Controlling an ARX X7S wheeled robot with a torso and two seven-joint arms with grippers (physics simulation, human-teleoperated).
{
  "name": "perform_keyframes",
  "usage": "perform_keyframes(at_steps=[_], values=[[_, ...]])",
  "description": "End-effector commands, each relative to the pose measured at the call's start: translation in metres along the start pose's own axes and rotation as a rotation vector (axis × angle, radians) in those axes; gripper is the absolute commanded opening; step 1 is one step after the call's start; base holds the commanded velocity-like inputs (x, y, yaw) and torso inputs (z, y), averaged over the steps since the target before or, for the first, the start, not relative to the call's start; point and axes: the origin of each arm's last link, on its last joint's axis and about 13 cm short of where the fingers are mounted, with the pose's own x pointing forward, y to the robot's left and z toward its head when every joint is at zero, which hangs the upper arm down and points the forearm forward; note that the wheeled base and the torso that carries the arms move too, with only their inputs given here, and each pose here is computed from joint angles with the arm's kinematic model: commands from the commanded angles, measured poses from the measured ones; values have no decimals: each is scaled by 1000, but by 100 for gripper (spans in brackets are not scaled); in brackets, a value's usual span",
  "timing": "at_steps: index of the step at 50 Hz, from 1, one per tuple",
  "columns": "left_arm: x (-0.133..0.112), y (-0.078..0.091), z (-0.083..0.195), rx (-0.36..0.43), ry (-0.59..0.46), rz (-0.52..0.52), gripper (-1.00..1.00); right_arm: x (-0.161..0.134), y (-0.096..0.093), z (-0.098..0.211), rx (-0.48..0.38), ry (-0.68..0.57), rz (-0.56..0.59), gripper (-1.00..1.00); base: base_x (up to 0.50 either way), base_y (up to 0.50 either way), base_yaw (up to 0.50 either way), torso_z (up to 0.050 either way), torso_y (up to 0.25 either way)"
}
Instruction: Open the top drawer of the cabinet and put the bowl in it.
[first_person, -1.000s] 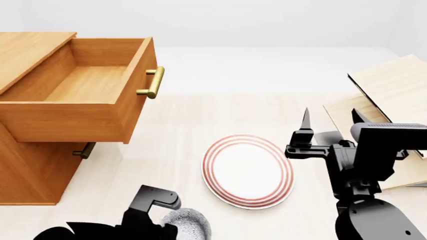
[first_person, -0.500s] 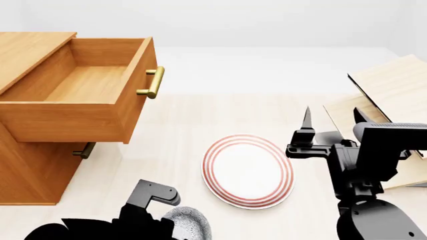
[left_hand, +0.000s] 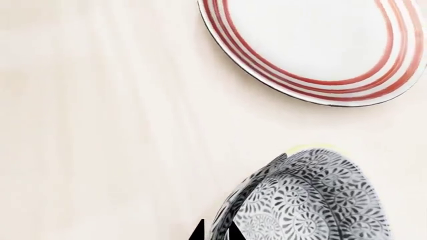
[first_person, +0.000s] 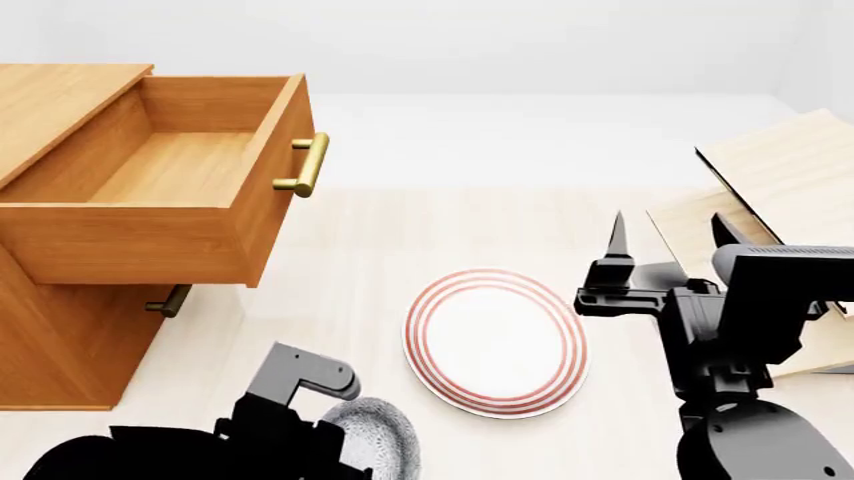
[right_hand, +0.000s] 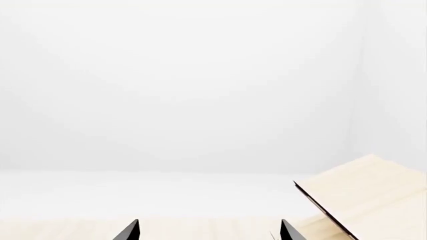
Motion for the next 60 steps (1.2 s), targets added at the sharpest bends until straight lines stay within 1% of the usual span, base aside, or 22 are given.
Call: perform_keyframes(at_steps=[1, 9, 16, 31, 42, 52, 60], values=[[-14, -5, 14, 29, -71, -2, -100, 0, 0, 0, 1, -2, -2, 100, 0, 0, 0, 0, 0], [-31, -9, 28, 58, -138, -4, -100, -1, -1, 2, 1, -6, -5, 100, 0, 0, 0, 0, 0], [-41, -13, 36, 82, -176, -10, -100, -1, -1, 3, 1, -10, -7, 100, 0, 0, 0, 0, 0], [-67, -33, 48, 166, -267, -55, -100, -4, -6, 7, 7, -22, -27, 100, 0, 0, 0, 0, 0], [-76, -49, 55, 203, -309, -100, -100, -7, -11, 13, 10, -38, -48, 100, 0, 0, 0, 0, 0], [-90, -59, 71, 217, -387, -127, -100, -11, -17, 16, 17, -46, -71, 100, 0, 0, 0, 0, 0], [-112, -65, 91, 234, -482, -124, -100, -15, -21, 20, 20, -57, -89, 100, 0, 0, 0, 0, 0]])
